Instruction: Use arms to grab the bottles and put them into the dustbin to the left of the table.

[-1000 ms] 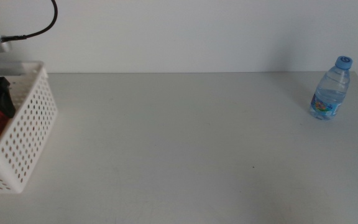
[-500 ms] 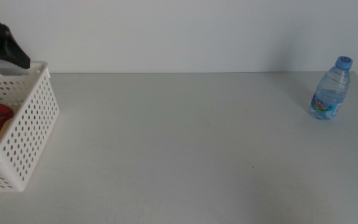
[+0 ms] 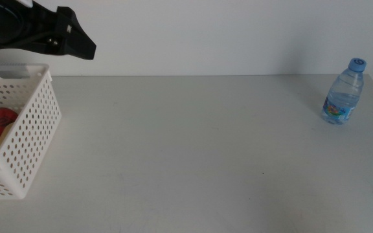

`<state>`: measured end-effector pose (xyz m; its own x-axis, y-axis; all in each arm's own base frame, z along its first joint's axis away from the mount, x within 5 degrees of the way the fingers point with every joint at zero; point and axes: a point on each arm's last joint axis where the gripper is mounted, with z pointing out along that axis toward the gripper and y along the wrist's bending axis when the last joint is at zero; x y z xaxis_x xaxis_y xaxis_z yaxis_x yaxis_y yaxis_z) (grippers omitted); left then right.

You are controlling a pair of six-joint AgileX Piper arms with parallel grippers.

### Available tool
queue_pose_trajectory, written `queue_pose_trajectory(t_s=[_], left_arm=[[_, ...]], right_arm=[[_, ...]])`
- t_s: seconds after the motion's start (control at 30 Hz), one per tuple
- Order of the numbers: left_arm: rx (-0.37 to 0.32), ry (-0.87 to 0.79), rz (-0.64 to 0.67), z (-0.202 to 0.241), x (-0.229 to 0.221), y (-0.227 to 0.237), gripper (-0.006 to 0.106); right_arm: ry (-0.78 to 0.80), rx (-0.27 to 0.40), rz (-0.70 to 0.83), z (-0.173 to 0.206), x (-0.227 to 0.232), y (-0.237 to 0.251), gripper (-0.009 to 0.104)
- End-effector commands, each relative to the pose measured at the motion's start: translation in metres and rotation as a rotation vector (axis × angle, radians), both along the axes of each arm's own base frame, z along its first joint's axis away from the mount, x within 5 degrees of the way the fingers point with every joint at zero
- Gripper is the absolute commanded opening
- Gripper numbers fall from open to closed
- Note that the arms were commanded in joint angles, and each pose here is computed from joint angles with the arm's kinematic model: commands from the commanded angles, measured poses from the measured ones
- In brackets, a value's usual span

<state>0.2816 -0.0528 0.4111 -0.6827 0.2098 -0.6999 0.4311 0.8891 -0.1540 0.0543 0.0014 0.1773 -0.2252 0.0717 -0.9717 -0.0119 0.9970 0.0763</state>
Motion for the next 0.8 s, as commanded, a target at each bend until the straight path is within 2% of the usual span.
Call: queue_pose_trajectory(t_s=[0.0,0.2,0.4,0.57,0.77], left_arm=[[-0.042,-0.18,-0.001,0.026,-0.036,-0.011,0.094],[-0.061,-0.388,-0.037,0.004,-0.109,-0.024,0.094],[-0.136,-0.419,0.02,-0.019,-0.172,-0.005,0.094],[-0.156,-0.446,-0.017,-0.018,-0.2,0.003,0.094],[-0.17,-0.471,-0.015,-0.015,-0.206,0.006,0.094]], right_arm=[[-0.104,-0.019,-0.003,0.011,0.0,0.0,0.062],[-0.104,-0.019,-0.003,0.011,0.0,0.0,0.062],[-0.104,-0.019,-0.003,0.011,0.0,0.0,0.062],[-0.104,-0.019,-0.003,0.011,0.0,0.0,0.062],[-0.104,-0.019,-0.003,0.011,0.0,0.0,0.062]])
